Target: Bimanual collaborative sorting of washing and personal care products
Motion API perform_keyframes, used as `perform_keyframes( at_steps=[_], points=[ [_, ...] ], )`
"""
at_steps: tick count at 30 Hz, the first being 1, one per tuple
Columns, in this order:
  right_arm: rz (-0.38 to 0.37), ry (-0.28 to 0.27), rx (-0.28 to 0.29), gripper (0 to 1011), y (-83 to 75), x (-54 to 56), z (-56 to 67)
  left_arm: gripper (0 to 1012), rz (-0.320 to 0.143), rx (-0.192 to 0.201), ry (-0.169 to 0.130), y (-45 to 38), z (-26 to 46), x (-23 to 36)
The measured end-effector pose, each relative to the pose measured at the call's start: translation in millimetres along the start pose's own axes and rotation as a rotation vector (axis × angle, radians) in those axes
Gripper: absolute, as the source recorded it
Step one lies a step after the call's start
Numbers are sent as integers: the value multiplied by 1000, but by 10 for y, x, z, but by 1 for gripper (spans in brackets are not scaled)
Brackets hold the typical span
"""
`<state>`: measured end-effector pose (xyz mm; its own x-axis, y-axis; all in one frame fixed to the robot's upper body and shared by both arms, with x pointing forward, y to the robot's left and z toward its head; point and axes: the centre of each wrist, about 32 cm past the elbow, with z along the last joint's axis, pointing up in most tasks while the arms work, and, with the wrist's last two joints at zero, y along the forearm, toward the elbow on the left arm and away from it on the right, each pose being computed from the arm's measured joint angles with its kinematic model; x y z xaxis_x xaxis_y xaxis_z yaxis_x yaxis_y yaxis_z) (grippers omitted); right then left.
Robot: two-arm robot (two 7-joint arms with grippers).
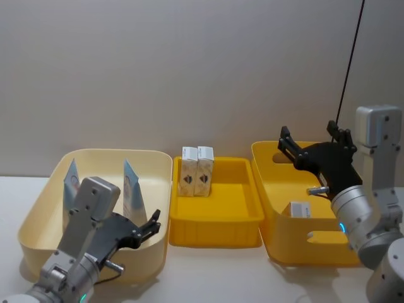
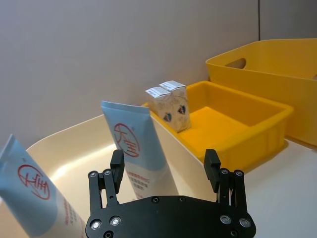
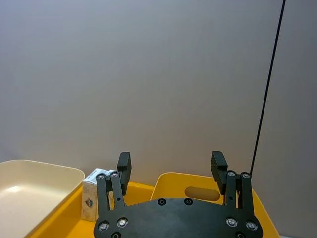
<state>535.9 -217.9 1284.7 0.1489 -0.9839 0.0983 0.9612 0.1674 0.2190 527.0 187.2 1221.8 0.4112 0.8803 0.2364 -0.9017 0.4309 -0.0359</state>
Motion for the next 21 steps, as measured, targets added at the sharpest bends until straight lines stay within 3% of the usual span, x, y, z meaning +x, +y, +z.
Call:
perform_keyframes(
  at_steps=[9,21],
  points=[
    [6,-2,36,1001,-48,-12,15,1003,53,14,-19,-49,42,3],
    [10,-3,58,1001,-76,-20,27,1003,28,15,-39,-198,93,28]
  ],
)
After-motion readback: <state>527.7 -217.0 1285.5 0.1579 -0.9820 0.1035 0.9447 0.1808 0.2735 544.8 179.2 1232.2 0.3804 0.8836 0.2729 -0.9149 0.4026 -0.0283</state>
